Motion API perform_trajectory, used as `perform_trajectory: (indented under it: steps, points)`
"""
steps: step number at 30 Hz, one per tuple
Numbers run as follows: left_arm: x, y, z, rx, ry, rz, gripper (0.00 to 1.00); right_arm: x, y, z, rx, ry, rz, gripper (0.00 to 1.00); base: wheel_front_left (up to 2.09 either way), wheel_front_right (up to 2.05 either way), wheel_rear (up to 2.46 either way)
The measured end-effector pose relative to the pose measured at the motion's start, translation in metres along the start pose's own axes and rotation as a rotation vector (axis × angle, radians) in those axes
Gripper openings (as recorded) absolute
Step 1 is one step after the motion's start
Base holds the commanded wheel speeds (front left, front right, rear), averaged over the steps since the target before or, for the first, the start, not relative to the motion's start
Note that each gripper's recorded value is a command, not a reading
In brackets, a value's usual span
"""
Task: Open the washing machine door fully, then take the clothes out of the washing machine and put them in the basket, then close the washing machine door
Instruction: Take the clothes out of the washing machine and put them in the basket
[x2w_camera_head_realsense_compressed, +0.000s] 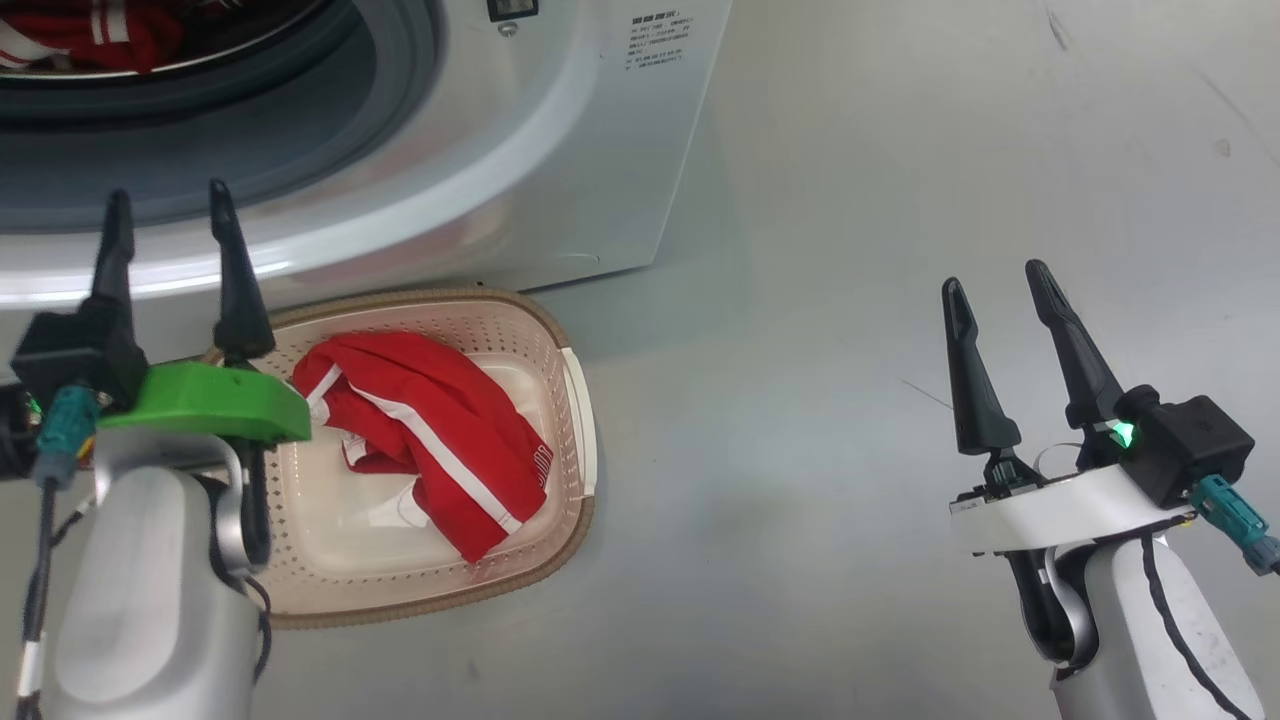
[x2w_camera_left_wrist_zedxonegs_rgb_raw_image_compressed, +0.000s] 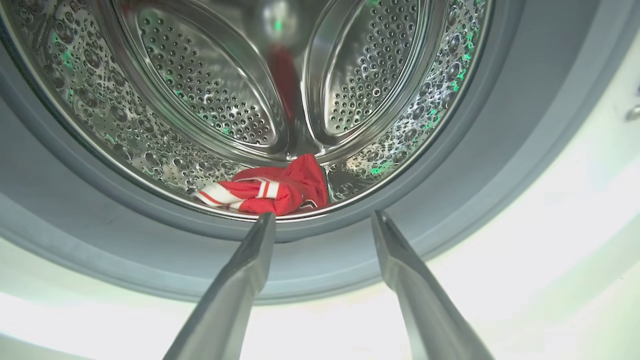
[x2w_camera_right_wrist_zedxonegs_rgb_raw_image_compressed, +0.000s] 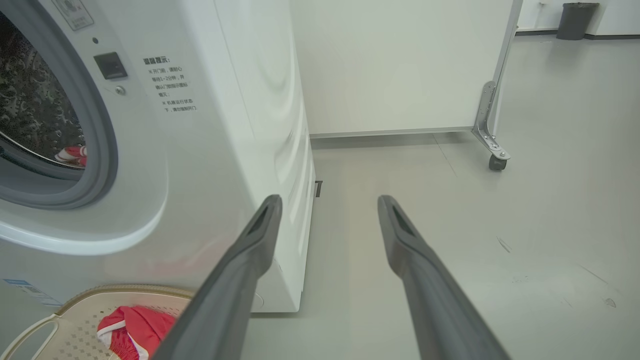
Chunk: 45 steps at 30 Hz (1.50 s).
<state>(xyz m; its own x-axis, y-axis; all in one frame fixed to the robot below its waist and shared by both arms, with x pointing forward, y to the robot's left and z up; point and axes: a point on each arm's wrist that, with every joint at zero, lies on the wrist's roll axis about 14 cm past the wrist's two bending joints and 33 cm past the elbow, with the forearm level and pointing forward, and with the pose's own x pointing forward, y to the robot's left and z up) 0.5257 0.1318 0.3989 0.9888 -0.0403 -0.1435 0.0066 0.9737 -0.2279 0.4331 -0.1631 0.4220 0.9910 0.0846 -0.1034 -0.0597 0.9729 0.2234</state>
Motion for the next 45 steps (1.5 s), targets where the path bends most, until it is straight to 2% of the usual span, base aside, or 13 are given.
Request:
perform_trajectory:
  steps: [13,24,35,45]
  points:
    - [-0.081,0.009,0.011,-0.007,0.009,0.047,1.0,-0.035,0.014,0.016,-0.017,-0.018,0.029,1.0,0.0,0.0,0.0]
    - [-0.137,0.006,0.026,-0.004,-0.021,0.041,1.0,-0.059,0.036,0.029,-0.013,-0.054,0.084,1.0,0.0,0.0,0.0]
    - [-0.171,0.002,0.04,-0.01,-0.066,0.038,1.0,-0.077,0.055,0.035,-0.017,-0.075,0.136,1.0,0.0,0.0,0.0]
    - [-0.181,0.002,0.051,-0.018,-0.103,0.04,1.0,-0.082,0.06,0.037,-0.016,-0.083,0.14,1.0,0.0,0.0,0.0]
